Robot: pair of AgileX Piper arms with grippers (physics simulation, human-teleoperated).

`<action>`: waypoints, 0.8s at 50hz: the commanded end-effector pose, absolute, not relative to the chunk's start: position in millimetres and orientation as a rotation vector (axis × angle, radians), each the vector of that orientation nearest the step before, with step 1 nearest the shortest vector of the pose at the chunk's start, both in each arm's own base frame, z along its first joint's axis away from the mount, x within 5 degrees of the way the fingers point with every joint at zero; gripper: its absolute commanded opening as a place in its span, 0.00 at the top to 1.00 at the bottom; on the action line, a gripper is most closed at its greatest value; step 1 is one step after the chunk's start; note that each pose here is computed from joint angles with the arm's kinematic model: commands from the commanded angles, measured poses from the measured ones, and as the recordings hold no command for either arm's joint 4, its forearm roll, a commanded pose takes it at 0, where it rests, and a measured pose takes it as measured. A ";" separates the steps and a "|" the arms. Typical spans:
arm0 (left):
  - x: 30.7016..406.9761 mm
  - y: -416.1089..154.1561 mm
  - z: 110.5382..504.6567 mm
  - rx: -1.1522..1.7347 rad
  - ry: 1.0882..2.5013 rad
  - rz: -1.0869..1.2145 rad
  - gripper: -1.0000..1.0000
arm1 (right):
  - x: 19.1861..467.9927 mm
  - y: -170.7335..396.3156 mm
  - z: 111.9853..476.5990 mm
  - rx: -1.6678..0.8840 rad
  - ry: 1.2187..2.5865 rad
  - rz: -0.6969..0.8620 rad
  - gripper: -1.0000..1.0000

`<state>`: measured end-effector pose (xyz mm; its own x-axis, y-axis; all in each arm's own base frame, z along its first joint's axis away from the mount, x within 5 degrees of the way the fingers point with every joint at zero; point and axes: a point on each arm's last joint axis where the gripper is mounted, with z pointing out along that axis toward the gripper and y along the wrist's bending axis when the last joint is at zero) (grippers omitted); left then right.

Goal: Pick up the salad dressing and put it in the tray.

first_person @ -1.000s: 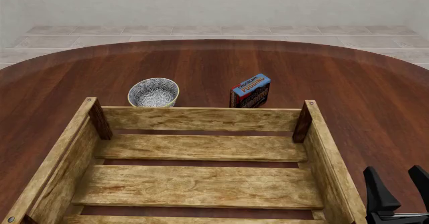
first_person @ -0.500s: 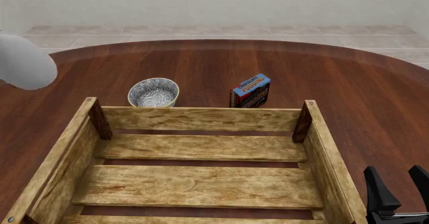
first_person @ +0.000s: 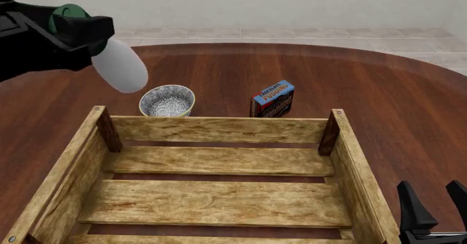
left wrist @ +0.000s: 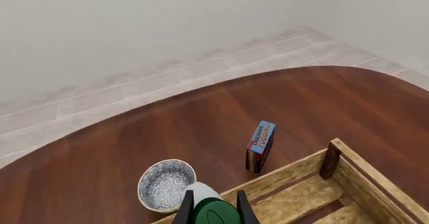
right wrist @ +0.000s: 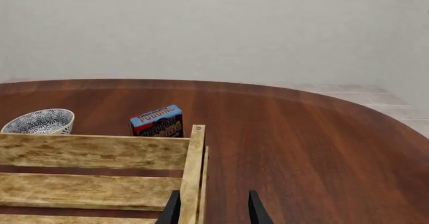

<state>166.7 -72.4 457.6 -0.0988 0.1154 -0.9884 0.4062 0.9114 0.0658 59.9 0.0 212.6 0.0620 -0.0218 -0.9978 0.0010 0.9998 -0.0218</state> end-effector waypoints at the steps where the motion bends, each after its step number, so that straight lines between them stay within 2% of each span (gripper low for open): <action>1: 188.2 -101.9 447.7 0.478 1.686 -0.322 1.00 | 59.3 -0.1 212.4 -0.016 1.508 -0.019 0.00; 9: 194.7 -122.9 430.6 0.482 1.730 -0.420 1.00 | 59.4 0.0 212.5 -0.019 1.508 -0.020 0.00; 40: 227.1 -178.0 342.1 0.586 1.925 -0.477 1.00 | 60.9 -0.7 212.7 -0.002 1.511 -0.021 0.00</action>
<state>221.8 -164.9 364.3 -0.3252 0.1599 -0.9320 0.5767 0.8147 -0.0614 60.6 -0.3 212.6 0.0600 -0.0205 -0.9980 0.0064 0.9998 -0.0201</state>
